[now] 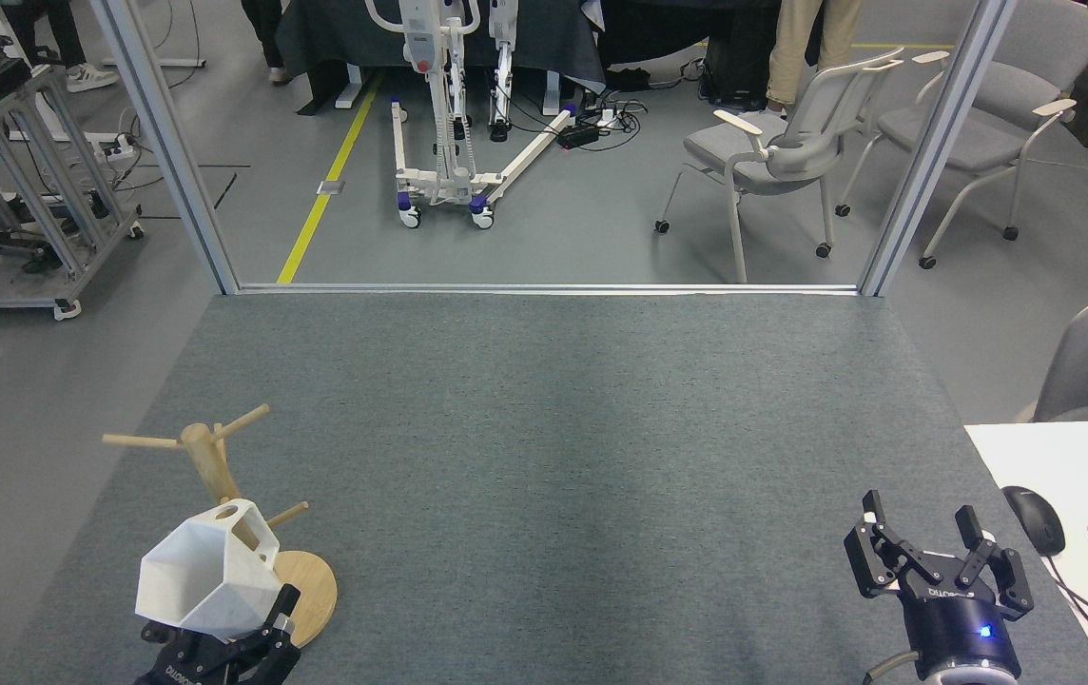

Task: Hang cup on storage rack
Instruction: 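Lower the cup onto a peg of the mug tree with the left gripper, then open the left gripper and pull it back from the hung cup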

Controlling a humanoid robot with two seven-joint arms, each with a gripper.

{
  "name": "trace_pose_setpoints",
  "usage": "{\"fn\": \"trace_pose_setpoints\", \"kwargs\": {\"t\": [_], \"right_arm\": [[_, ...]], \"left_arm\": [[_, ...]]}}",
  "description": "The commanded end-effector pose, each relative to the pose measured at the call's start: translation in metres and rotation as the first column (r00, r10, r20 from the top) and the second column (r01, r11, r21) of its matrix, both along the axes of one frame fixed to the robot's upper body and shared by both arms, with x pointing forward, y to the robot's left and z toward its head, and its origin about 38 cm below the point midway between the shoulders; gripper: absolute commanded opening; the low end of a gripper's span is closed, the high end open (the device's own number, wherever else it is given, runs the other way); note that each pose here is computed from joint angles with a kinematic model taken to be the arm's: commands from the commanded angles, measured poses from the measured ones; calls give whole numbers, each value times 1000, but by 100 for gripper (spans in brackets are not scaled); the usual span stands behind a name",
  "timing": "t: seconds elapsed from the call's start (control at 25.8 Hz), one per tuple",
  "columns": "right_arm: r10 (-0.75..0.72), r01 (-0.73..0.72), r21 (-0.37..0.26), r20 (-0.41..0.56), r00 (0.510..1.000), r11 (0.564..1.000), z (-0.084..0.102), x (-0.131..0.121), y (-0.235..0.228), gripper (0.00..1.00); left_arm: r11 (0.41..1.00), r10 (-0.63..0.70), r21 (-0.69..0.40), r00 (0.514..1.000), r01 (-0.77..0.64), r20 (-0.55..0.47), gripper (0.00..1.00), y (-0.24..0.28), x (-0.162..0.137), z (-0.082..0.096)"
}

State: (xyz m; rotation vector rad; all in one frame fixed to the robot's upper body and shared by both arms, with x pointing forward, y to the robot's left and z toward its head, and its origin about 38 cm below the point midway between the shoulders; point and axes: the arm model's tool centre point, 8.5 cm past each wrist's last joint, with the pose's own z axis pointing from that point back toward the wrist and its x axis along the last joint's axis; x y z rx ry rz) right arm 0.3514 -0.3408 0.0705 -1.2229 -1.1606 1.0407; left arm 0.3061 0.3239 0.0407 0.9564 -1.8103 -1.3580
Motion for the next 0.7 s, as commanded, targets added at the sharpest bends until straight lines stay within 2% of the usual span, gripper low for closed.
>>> {"fn": "trace_pose_setpoints", "kwargs": {"t": [0.0,0.12,0.15,0.27,0.31,0.66], "right_arm": [[0,0,-1,-3,1000,1000,-1,-1,0,99],[0,0,-2,-1,1000,1000,0,0,-1,99],[0,0,-1,-3,1000,1000,-1,0,-1,99],[-5,5,-2,-18,1000,1000,-6,-1,-3,99],[-5,5,-2,-16,1000,1000,-5,-1,-3,99],[-6,6,-2,-17,1000,1000,-5,-1,-3,99]], "left_arm": [[1000,6,-5,1000,-6,-7,0,2,4,-2],[1000,7,-5,1000,-7,0,1,2,7,0],[1000,8,-6,1000,-8,-1,15,3,8,0],[999,19,-30,1000,-19,-4,90,5,12,-1],[999,20,-37,1000,-20,-3,100,6,12,-1],[1000,16,-18,999,-17,-44,100,9,2,-11]]}}
